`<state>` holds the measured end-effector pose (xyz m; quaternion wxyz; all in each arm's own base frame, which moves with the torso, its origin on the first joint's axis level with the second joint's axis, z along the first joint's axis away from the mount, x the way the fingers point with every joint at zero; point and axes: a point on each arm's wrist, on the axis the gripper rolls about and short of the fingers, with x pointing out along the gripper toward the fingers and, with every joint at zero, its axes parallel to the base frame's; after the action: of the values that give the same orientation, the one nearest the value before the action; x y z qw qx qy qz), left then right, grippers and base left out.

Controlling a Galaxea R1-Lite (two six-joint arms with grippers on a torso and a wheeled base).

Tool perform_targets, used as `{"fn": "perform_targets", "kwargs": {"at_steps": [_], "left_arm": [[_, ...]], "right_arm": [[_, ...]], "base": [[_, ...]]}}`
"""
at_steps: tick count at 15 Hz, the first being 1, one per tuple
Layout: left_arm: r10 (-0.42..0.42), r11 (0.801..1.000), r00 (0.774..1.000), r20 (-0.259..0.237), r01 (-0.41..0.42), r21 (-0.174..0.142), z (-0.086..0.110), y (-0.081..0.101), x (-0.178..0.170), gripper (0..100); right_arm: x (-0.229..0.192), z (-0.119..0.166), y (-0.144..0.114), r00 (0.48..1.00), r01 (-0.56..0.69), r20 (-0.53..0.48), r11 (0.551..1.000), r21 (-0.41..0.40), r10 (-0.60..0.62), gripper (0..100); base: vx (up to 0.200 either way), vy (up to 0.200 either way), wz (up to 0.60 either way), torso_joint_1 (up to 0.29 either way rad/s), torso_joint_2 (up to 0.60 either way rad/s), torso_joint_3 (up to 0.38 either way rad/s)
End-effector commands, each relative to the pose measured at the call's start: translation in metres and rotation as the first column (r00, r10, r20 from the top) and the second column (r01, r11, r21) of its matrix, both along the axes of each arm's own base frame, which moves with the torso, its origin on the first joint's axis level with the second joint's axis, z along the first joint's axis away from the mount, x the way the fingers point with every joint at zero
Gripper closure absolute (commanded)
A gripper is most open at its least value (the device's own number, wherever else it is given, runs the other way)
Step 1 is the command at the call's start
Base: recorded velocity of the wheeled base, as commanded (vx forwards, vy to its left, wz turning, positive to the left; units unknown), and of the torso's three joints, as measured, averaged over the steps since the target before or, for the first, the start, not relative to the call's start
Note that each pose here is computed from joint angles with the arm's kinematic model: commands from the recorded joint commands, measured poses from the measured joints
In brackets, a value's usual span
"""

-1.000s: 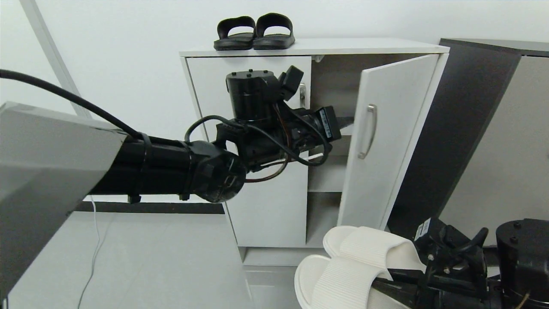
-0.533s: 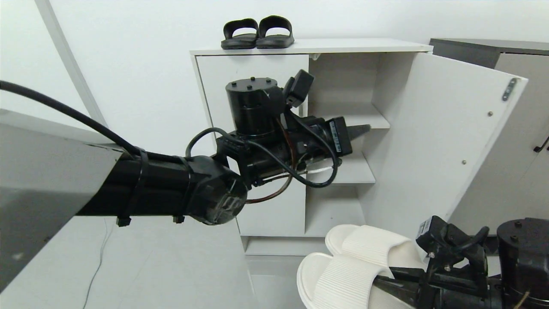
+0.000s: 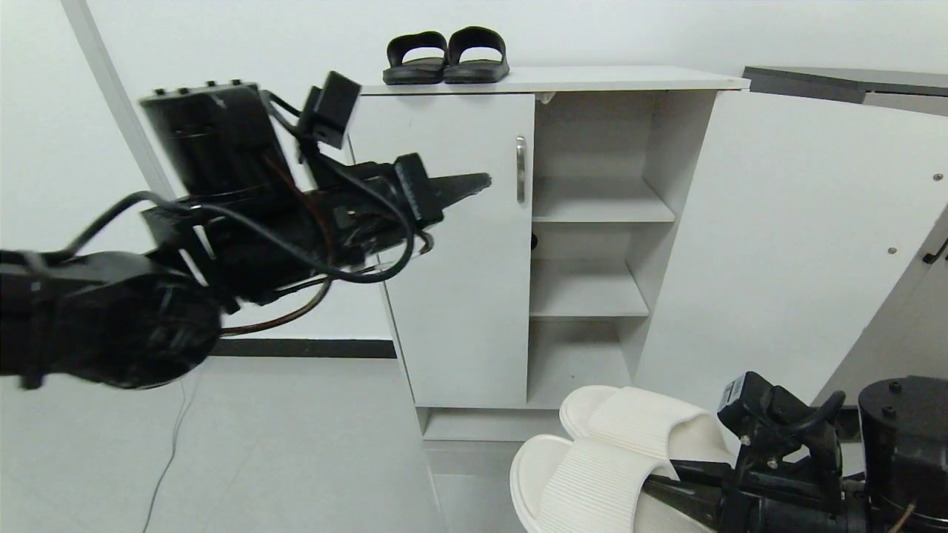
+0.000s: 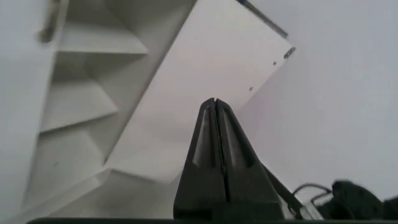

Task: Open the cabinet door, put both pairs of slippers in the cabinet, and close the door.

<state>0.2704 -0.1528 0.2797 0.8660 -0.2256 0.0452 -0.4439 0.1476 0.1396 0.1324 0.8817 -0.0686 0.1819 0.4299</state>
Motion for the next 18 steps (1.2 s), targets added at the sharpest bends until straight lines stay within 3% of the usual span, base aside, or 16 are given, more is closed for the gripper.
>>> {"fn": "perform_targets", "kwargs": {"at_steps": [1, 2, 4, 5, 7, 8, 10, 12, 13, 14, 15, 16, 17, 18], "left_arm": [[0.137, 0.990, 0.990, 0.041, -0.138, 0.027, 0.003, 0.070, -0.072, 100], [0.171, 0.984, 0.984, 0.043, -0.173, 0.038, -0.002, 0.079, -0.082, 100], [0.327, 0.941, 0.944, 0.041, -0.330, 0.070, -0.027, 0.110, -0.129, 100], [0.380, 0.920, 0.925, 0.025, -0.380, 0.097, -0.040, 0.119, -0.148, 100], [0.419, 0.893, 0.908, -0.006, -0.411, 0.181, -0.068, 0.129, -0.185, 100], [0.458, 0.869, 0.889, -0.008, -0.446, 0.214, -0.079, 0.133, -0.200, 100], [0.602, 0.765, 0.799, -0.002, -0.575, 0.290, -0.100, 0.141, -0.223, 100], [0.715, 0.663, 0.700, -0.004, -0.675, 0.325, -0.117, 0.147, -0.231, 100], [0.764, 0.607, 0.645, 0.007, -0.723, 0.329, -0.127, 0.149, -0.237, 100], [0.795, 0.567, 0.606, 0.017, -0.754, 0.332, -0.133, 0.152, -0.240, 100], [0.851, 0.477, 0.522, 0.052, -0.811, 0.339, -0.145, 0.155, -0.250, 100], [0.871, 0.436, 0.485, 0.070, -0.832, 0.345, -0.153, 0.156, -0.254, 100], [0.897, 0.368, 0.427, 0.116, -0.865, 0.341, -0.162, 0.157, -0.262, 100], [0.902, 0.339, 0.406, 0.143, -0.875, 0.346, -0.169, 0.157, -0.268, 100]], "right_arm": [[0.000, -0.001, 0.000, 1.000, 0.000, -0.002, 1.000, -0.002, 0.000, 100], [0.000, -0.001, 0.000, 1.000, -0.002, -0.002, 1.000, -0.002, 0.002, 100], [0.000, -0.001, 0.000, 1.000, 0.000, -0.002, 1.000, -0.002, 0.000, 100], [0.000, 0.000, 0.000, 1.000, 0.000, -0.001, 1.000, -0.001, 0.000, 100], [0.000, 0.000, 0.000, 1.000, 0.000, -0.001, 1.000, 0.001, 0.000, 100], [0.000, 0.000, 0.000, 1.000, 0.000, -0.001, 1.000, 0.001, 0.000, 100], [0.001, 0.001, 0.001, 1.000, 0.002, 0.002, 1.000, 0.003, -0.002, 100], [0.003, 0.000, 0.003, 1.000, 0.006, -0.003, 1.000, 0.001, -0.006, 100], [0.007, -0.002, 0.007, 1.000, 0.009, -0.014, 1.000, -0.003, -0.009, 100], [0.010, -0.002, 0.009, 1.000, 0.011, -0.018, 1.000, -0.001, -0.011, 100], [0.015, -0.003, 0.013, 0.999, 0.023, -0.029, 1.000, -0.001, -0.023, 100], [0.018, -0.003, 0.015, 0.998, 0.046, -0.033, 0.999, -0.002, -0.046, 100], [0.026, -0.001, 0.022, 0.991, 0.128, -0.034, 0.992, 0.005, -0.128, 100], [0.033, 0.000, 0.030, 0.980, 0.197, -0.039, 0.980, 0.018, -0.196, 100]], "base": [[0.000, 0.000, 0.00, 0.000, 0.00, 0.000], [0.000, 0.000, 0.00, 0.000, 0.00, 0.000], [0.000, 0.000, 0.00, 0.000, 0.00, 0.000], [0.000, 0.000, 0.00, 0.000, 0.00, 0.000], [0.000, 0.000, 0.00, 0.000, 0.00, 0.000], [0.000, 0.000, 0.00, 0.000, 0.00, 0.000], [0.000, 0.000, 0.00, 0.000, 0.00, 0.000], [0.000, 0.000, 0.00, 0.000, 0.00, 0.000], [0.000, 0.000, 0.00, 0.000, 0.00, 0.000], [0.000, 0.000, 0.00, 0.000, 0.00, 0.000], [0.000, 0.000, 0.00, 0.000, 0.00, 0.000], [0.000, 0.000, 0.00, 0.000, 0.00, 0.000], [0.000, 0.000, 0.00, 0.000, 0.00, 0.000], [0.000, 0.000, 0.00, 0.000, 0.00, 0.000]]}}
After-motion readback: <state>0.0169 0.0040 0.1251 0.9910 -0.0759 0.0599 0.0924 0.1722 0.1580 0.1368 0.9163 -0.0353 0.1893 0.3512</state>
